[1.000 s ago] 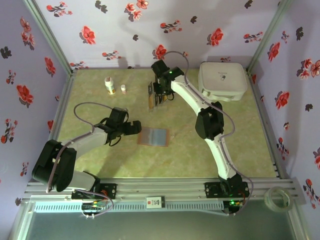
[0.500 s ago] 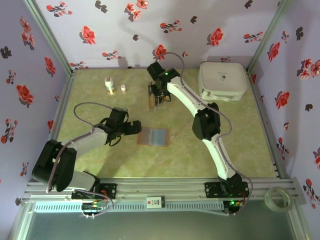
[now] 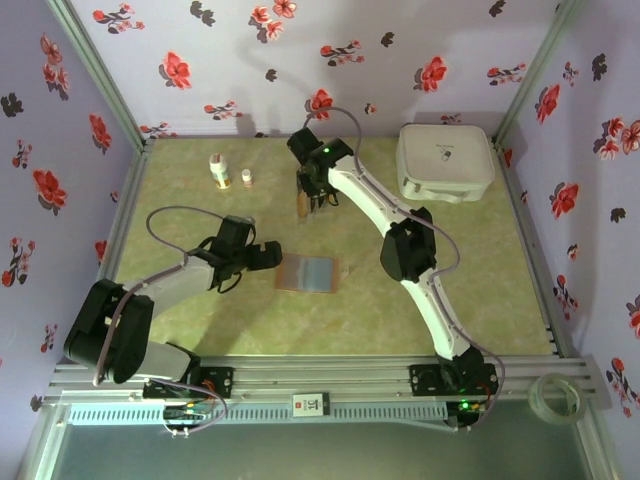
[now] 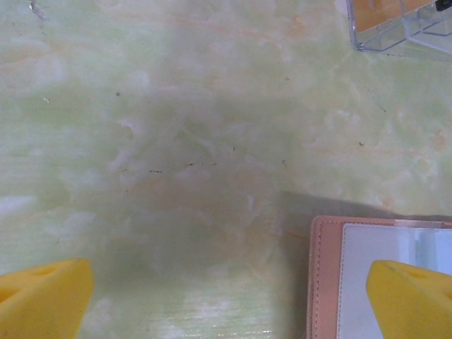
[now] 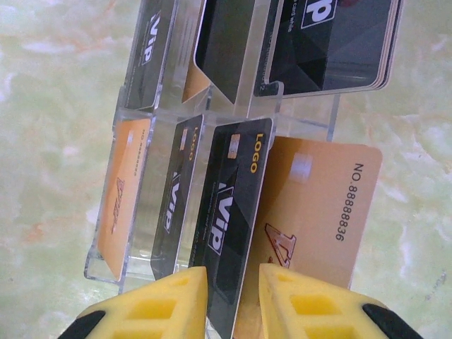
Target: Put the credit cards into the card holder
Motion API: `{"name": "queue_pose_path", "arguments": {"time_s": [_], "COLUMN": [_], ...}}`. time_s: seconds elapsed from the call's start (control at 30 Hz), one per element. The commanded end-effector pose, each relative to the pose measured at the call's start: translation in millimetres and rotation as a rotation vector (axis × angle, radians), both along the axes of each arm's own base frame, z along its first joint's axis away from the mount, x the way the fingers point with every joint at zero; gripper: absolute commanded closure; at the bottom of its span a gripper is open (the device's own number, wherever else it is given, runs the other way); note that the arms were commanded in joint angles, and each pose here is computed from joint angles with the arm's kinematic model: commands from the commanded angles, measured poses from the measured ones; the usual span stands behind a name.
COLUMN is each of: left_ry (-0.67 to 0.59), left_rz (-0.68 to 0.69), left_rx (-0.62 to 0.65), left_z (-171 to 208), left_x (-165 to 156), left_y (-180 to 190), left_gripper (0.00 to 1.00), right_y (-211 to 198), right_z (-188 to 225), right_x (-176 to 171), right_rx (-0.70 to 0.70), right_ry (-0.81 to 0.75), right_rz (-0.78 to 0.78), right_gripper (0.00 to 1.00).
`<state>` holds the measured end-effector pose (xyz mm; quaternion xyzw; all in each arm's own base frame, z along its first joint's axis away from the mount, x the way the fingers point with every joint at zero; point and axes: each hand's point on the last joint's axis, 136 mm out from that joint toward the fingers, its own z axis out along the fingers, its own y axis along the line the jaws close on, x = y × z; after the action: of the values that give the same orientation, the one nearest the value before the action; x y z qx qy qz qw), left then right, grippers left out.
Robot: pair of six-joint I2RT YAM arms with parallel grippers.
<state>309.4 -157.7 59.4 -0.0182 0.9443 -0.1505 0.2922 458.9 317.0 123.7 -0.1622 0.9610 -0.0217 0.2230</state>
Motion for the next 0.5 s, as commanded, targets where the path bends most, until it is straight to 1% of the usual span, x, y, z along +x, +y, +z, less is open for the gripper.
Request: {"name": "queue_pose_path", "arguments": {"time_s": [0.0, 0.47], "left_ry": [-0.001, 0.0], "left_rz": [0.006, 0.012], "left_rx": [-0.014, -0.021], "left_z": [-2, -4], "left_x": [0, -1], "left_y": [2, 5], "left_gripper": [0.0, 0.0], "right_y": [-2, 3], "right_z": [-5, -17], "right_x": [-1, -1], "right_rx": [-0.053, -0.069], "right_ry": [0.003, 0.014], "right_rz": [0.014, 0.026], "right_gripper": [0.75, 0.75]}}
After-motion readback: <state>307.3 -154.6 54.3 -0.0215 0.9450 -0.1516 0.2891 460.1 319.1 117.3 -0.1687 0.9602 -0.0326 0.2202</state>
